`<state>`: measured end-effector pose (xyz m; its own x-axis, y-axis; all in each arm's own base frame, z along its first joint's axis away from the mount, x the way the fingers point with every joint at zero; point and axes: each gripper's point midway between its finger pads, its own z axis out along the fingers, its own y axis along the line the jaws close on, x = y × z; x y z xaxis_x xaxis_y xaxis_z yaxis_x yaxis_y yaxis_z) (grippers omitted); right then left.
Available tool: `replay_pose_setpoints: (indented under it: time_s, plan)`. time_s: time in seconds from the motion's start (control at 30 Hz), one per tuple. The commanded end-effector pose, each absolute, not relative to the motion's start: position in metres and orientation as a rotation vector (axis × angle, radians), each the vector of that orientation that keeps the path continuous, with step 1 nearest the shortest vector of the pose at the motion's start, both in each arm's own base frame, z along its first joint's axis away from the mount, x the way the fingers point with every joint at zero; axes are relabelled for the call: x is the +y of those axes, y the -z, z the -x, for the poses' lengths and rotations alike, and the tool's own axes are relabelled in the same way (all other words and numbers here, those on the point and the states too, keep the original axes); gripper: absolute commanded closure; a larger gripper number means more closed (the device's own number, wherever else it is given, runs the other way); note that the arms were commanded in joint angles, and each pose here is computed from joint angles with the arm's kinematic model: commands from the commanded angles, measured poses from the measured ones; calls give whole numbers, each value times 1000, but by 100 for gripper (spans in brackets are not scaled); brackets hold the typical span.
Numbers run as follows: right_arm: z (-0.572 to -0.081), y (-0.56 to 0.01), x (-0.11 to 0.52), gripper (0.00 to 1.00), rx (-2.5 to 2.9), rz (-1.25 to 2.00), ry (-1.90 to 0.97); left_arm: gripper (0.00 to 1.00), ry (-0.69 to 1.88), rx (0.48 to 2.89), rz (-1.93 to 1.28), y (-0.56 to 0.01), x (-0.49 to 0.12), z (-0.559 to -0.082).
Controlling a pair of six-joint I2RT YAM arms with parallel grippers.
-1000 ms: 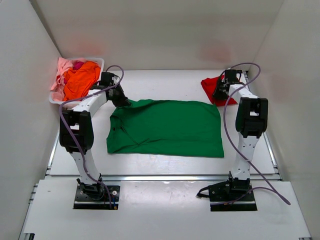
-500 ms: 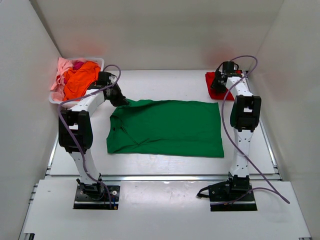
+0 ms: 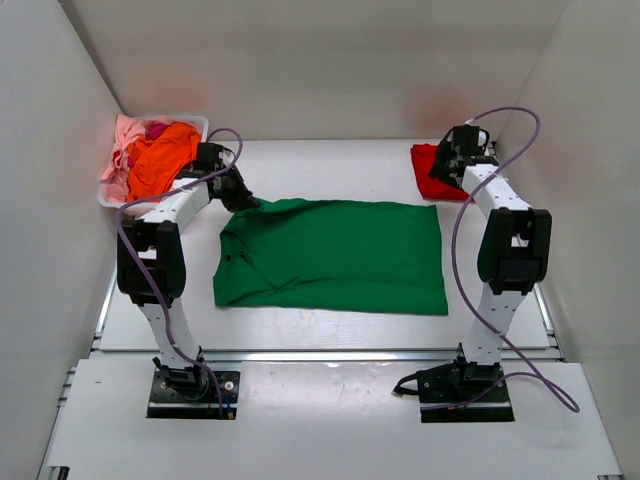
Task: Fold and stack the t-shirts
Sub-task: Grap the side of the flattened tshirt furthest away from the robot with both arms
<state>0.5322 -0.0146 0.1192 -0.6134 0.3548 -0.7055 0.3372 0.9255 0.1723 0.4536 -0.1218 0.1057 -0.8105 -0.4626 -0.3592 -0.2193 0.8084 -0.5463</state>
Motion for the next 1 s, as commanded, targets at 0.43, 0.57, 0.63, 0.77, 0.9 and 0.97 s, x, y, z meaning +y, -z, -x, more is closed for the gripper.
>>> replay_pose_setpoints:
  time_s: [0.43, 0.57, 0.63, 0.77, 0.9, 0.97]
  plan:
    - [-513, -45, 8, 52, 2426, -558, -12, 100, 726, 2449, 481, -129, -125, -455]
    - [-510, -28, 5, 51, 2472, -587, -4, 100, 735, 2442, 482, -131, -124, -456]
    - [-509, -26, 4, 52, 2477, -581, 6, 100, 724, 2447, 492, -127, -121, -457]
    - [-508, -22, 2, 70, 2490, -582, 17, 100, 720, 2452, 490, -126, -122, -456]
    - [-508, -23, -1, 86, 2493, -575, 24, 100, 719, 2450, 487, -126, -122, -458]
    - [-508, -26, -3, 100, 2487, -570, 17, 100, 716, 2458, 491, -124, -121, -456]
